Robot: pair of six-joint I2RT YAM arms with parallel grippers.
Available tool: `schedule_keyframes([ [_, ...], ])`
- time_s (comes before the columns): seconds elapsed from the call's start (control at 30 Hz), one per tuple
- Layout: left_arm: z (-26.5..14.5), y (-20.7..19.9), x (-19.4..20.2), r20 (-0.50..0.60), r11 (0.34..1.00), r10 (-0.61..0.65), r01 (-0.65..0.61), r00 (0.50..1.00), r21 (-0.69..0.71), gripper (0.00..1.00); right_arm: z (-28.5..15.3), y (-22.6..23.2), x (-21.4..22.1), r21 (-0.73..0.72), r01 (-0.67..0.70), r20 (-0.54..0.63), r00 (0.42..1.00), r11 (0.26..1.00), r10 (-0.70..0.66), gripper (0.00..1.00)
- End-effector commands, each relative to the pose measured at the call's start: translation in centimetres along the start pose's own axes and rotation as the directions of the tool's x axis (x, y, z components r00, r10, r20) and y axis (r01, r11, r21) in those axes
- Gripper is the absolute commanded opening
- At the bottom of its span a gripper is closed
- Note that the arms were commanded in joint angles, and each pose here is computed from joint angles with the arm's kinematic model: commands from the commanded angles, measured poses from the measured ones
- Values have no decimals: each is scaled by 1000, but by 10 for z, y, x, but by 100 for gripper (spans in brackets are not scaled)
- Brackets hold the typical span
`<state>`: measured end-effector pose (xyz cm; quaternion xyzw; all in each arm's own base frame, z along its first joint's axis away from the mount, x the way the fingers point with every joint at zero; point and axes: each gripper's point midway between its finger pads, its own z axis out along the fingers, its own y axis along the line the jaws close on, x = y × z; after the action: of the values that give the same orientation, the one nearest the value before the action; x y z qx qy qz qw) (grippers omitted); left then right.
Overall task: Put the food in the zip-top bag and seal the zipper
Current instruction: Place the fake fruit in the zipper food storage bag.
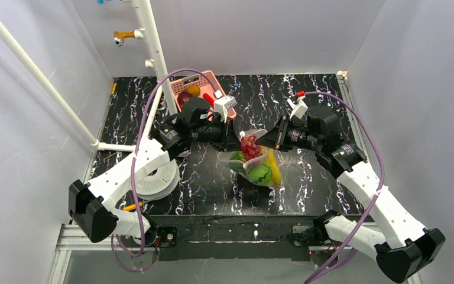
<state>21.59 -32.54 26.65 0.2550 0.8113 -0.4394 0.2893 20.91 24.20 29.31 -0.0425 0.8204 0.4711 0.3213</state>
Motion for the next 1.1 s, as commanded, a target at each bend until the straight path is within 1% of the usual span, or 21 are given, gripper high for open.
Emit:
schedule_keyframes([
  [0.0, 1, -1, 6, -1, 1000, 9, -9, 1000, 12, 0, -7, 30, -23, -96, 45, 80, 996, 994, -37, 1],
  [0.1, -2, -6, 14, -20, 999, 25, -24, 999, 47, 0, -8, 31, -26, -96, 46, 85, 996, 994, -38, 1],
  [0.27, -10, 0, 27, -72, 998, 67, -65, 995, 22, 0, -7, 33, -28, -103, 51, 89, 995, 993, -42, 1],
  [0.4, -9, -4, 34, -132, 995, 89, -84, 987, 45, 0, -2, 36, -25, -142, 56, 64, 997, 988, -48, 1],
  [0.5, -1, -7, 26, -145, 996, 91, -86, 985, 40, 0, 3, 39, -20, -188, 58, 27, 998, 980, -54, 1],
  [0.57, 12, 2, 18, -155, 998, 50, -53, 987, -17, 0, 6, 42, -16, -217, 49, 3, 999, 975, -50, 1],
  [0.63, 21, 10, 10, -159, 997, -9, -4, 987, -81, 6, 8, 41, -15, -220, 38, -7, 999, 975, -41, 1],
  [0.73, 30, 17, 8, -170, 993, -46, 26, 984, -117, 14, 8, 35, -16, -186, 28, 7, 1000, 982, -27, 1],
  [0.8, 32, 27, 10, -173, 986, -56, 27, 983, -164, 16, 8, 33, -18, -169, 21, 16, 1000, 985, -18, 1],
  [0.87, 29, 35, 14, -186, 979, -46, 8, 982, -203, 21, 8, 32, -19, -163, 11, 21, 1000, 987, -7, 1],
  [1.0, 19, 42, 16, -189, 967, -34, -15, 981, -254, 36, 9, 36, -23, -190, -5, 15, 1000, 982, 8, 1],
  [1.07, 12, 39, 12, -170, 967, -21, -23, 985, -255, 47, 11, 36, -24, -190, -6, 12, 1000, 982, 8, 1],
])
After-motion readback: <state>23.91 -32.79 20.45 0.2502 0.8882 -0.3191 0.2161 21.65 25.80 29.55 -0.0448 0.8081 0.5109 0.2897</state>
